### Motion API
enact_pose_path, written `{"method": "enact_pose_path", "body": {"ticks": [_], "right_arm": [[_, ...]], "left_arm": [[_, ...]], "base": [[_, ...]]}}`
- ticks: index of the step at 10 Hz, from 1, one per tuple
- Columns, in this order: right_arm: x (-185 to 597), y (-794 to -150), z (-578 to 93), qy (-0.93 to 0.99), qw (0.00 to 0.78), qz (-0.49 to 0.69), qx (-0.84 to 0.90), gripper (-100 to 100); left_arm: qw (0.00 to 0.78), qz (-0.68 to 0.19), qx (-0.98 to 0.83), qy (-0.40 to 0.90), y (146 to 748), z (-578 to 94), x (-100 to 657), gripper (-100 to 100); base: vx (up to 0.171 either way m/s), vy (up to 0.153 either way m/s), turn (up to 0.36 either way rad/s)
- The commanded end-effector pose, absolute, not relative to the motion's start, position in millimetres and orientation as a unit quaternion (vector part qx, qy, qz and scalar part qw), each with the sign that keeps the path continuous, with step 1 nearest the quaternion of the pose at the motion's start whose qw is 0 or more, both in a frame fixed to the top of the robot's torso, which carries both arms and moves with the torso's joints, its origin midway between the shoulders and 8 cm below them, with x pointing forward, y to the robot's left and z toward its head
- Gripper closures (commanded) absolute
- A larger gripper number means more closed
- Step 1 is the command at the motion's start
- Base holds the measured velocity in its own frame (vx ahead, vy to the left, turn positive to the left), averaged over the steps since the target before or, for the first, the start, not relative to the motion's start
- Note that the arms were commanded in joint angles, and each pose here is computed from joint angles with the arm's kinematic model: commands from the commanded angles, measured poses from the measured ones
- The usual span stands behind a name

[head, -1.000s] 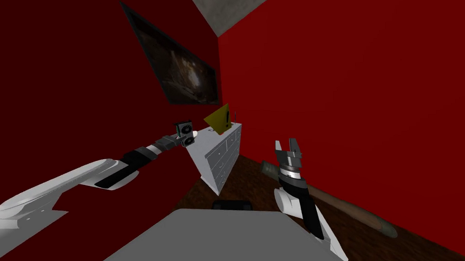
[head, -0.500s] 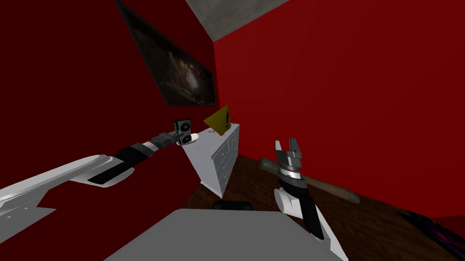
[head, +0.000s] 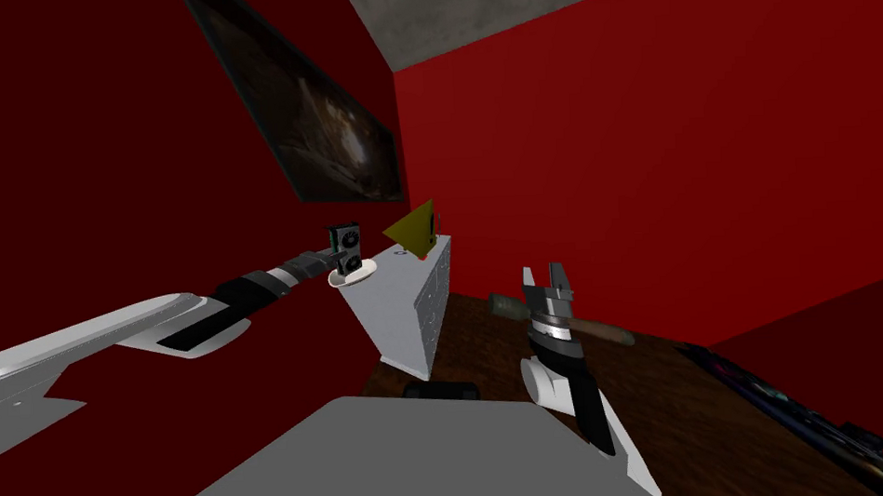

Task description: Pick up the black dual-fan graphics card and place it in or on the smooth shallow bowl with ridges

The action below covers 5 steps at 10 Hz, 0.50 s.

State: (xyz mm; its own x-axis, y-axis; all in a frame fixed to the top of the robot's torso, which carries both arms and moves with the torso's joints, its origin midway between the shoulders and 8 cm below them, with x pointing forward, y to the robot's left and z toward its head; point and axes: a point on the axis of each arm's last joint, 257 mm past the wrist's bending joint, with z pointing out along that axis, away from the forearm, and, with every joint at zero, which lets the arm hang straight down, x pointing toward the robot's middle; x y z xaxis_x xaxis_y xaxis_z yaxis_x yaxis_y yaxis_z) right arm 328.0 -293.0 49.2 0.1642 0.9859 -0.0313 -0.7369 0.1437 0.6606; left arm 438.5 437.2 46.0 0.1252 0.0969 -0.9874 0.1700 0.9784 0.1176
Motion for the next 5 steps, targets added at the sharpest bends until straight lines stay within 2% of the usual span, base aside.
{"method": "enact_pose_path", "body": {"ticks": [1, 3, 5], "right_arm": [[328.0, -293.0, 49.2, 0.239, 0.717, 0.6, 0.26, 0], [328.0, -293.0, 49.2, 0.239, 0.717, 0.6, 0.26, 0], [328.0, -293.0, 49.3, 0.239, 0.717, 0.6, 0.26, 0]], "left_arm": [[0.743, -0.033, 0.087, 0.663, 437.8, 48.3, 437.3, 100], [0.742, -0.041, 0.073, 0.666, 439.0, 49.1, 435.3, 100], [0.74, -0.05, 0.055, 0.668, 440.9, 49.3, 432.9, 100]], "base": [[0.038, 0.221, -0.225], [0.017, 0.19, -0.215], [-0.007, 0.225, -0.268]]}}
